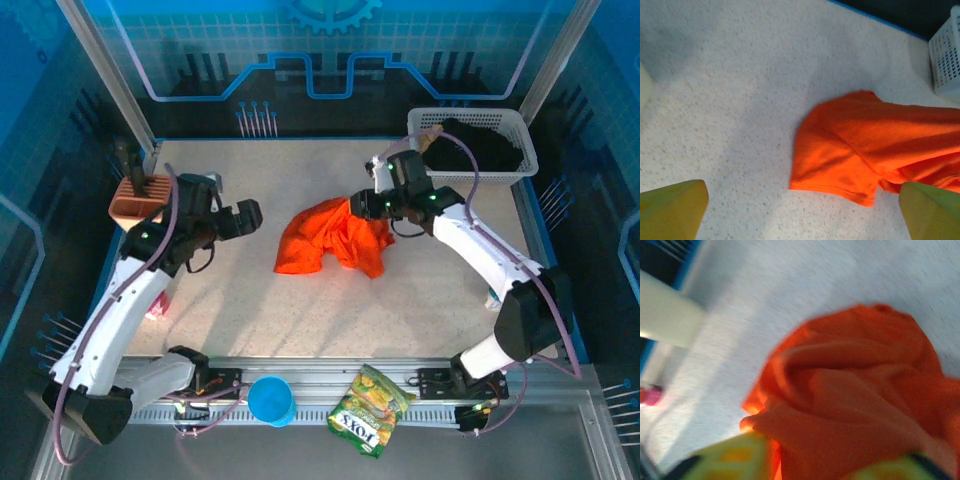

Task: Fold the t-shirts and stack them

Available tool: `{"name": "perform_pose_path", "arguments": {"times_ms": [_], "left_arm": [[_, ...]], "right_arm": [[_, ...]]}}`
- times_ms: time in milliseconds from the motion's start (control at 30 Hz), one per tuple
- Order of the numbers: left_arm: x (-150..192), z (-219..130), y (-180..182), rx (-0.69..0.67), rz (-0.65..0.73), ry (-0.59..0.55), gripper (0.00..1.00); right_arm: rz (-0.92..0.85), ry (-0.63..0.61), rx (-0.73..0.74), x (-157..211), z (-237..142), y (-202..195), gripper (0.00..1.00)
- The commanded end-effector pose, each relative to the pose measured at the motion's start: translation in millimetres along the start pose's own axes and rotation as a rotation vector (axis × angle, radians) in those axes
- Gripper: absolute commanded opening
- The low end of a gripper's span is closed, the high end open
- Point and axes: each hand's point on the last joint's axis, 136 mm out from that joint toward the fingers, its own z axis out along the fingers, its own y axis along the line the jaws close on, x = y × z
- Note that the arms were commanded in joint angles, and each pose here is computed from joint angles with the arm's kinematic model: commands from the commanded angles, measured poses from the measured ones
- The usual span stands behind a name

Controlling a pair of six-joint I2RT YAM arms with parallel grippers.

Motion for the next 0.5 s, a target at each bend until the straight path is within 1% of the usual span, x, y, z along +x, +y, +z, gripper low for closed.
{"name": "perform_pose_path", "arguments": {"times_ms": [0, 100, 133, 233, 333, 467], "left_arm": [[22, 17, -7, -0.020, 0.040, 0.124, 0.99], [42, 47, -7, -0.076, 0.048, 0.214, 0.99], [51, 59, -5, -0.103, 0.037, 0.247, 0.99], [71, 96, 5, -0.178, -0.024, 0.310, 0.96], [90, 134, 15, -0.230, -0.099, 0.339, 0.94], [94, 178, 24, -0.306, -0.131, 0.327, 0.93]], "right_arm": [[0.038, 0.016, 0.163, 11, 14, -40, 0.70], [0.011, 0.023, 0.208, 20, 11, -47, 0.82], [-0.004, 0.025, 0.218, 24, 8, -46, 0.84], [-0.070, 0.050, 0.263, 36, 0, -42, 0.85], [-0.148, 0.081, 0.306, 51, -13, -36, 0.86], [-0.183, 0.076, 0.303, 62, -37, -27, 0.87]]}}
